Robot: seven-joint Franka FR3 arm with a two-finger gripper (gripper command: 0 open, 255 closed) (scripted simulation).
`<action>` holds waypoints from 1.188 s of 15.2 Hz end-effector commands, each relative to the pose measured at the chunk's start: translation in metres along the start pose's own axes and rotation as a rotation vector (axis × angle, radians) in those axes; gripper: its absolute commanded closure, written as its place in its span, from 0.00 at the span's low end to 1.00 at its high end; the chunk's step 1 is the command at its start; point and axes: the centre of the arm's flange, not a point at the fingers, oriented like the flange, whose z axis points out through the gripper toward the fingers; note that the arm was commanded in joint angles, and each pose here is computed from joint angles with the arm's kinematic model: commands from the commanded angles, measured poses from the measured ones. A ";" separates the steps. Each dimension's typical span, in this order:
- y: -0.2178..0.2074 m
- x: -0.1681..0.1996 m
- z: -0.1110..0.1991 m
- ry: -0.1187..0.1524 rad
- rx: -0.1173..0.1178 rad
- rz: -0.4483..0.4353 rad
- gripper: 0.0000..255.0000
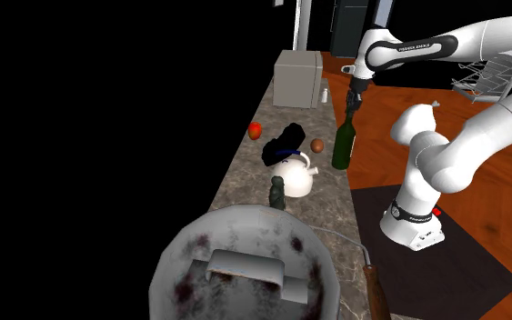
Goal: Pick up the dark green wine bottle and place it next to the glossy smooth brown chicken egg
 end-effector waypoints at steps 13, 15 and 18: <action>0.000 0.000 -0.050 0.000 0.000 0.000 0.00; 0.000 0.000 -0.050 0.000 0.000 0.000 0.00; 0.000 0.000 -0.050 0.000 0.000 0.000 0.00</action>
